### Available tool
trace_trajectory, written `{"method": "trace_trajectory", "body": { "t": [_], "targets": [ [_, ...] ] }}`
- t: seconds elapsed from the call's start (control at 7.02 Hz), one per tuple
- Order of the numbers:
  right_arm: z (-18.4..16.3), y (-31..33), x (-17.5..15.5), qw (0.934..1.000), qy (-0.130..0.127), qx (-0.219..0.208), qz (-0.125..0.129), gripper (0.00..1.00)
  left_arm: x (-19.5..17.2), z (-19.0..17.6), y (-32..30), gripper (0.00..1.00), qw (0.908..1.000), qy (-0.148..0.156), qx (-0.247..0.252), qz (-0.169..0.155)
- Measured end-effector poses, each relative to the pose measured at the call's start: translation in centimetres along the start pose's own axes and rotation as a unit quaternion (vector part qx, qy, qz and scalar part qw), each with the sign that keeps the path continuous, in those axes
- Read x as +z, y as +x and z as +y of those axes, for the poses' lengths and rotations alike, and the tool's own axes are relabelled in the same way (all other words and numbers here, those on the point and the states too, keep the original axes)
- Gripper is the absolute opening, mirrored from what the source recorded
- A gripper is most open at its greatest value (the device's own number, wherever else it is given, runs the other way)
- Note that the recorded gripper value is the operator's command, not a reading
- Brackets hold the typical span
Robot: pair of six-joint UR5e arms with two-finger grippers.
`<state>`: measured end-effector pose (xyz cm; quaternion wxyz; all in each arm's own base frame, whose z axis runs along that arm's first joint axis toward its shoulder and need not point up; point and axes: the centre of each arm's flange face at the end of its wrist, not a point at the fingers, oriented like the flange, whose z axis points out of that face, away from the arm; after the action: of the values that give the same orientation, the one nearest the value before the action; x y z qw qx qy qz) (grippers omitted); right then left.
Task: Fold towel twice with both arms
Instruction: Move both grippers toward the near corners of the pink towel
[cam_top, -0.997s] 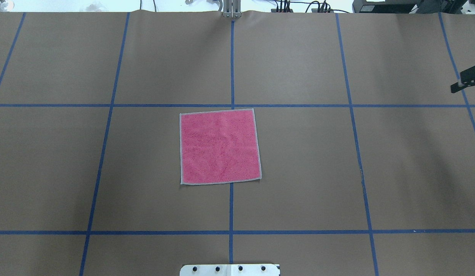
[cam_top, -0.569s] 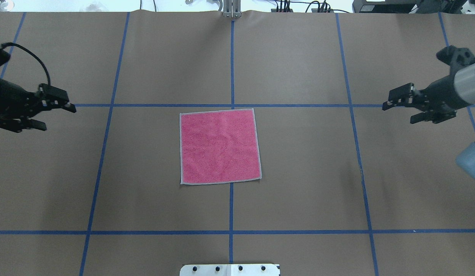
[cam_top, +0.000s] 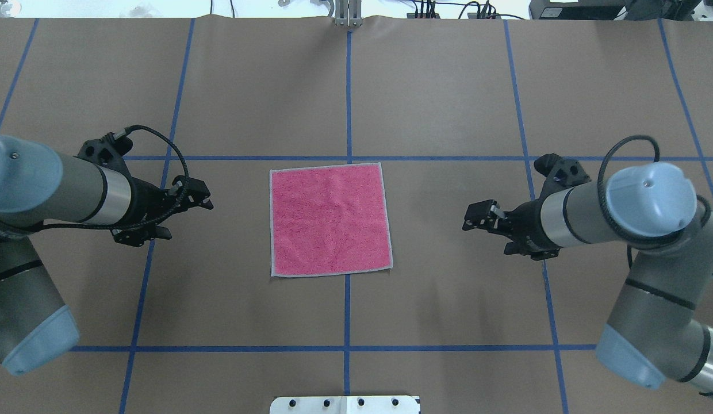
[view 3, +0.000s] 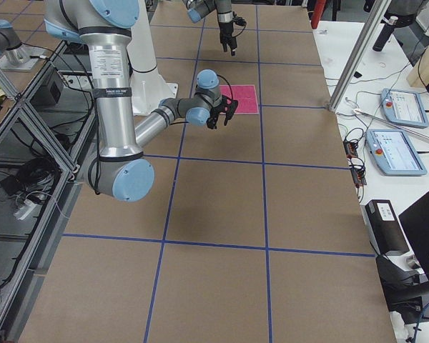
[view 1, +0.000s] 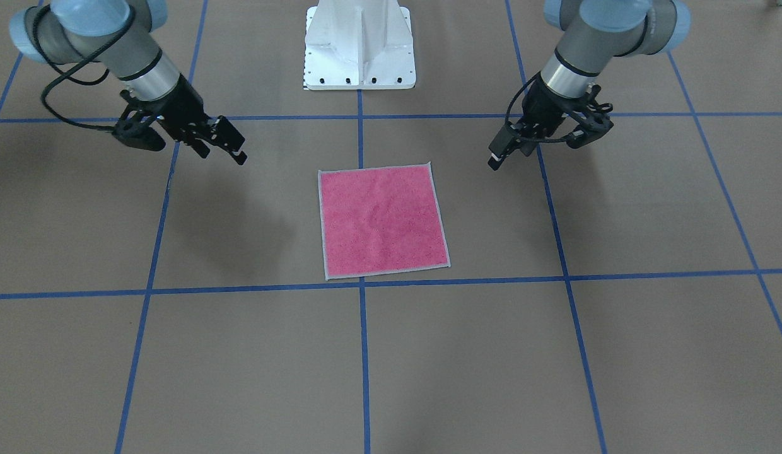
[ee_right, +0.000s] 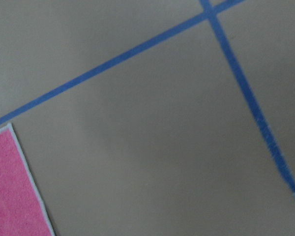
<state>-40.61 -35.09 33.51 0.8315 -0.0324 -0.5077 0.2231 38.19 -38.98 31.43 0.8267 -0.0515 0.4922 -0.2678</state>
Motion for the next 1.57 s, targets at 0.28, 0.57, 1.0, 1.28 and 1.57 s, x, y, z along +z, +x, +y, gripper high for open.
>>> {"method": "trace_trajectory", "body": {
  "t": [0.28, 0.57, 1.0, 1.28, 1.57],
  "targets": [
    [5.4, -6.2, 3.4, 0.9996, 0.022, 0.009, 0.014, 0.93, 1.0, 3.0, 2.7, 1.00, 0.9998, -0.003, -0.012, -0.016],
    [7.6, -11.0, 6.3, 0.9988, 0.028, 0.028, 0.028, 0.92, 2.3, 5.9, 3.7, 1.00, 0.9998, 0.003, -0.005, -0.018],
    [7.7, -11.7, 8.7, 0.9977, 0.033, 0.038, 0.046, 0.88, 3.0, 7.6, 4.1, 1.00, 0.9999, 0.004, 0.004, -0.016],
    [7.4, -11.2, 10.1, 0.9965, 0.037, 0.046, 0.059, 0.83, 3.0, 7.9, 4.4, 1.00, 0.9999, 0.003, 0.005, -0.014],
    [7.5, -11.1, 10.4, 0.9957, 0.037, 0.058, 0.062, 0.73, 3.0, 7.9, 4.4, 1.00, 0.9999, 0.003, 0.005, -0.014]
  ]
}}
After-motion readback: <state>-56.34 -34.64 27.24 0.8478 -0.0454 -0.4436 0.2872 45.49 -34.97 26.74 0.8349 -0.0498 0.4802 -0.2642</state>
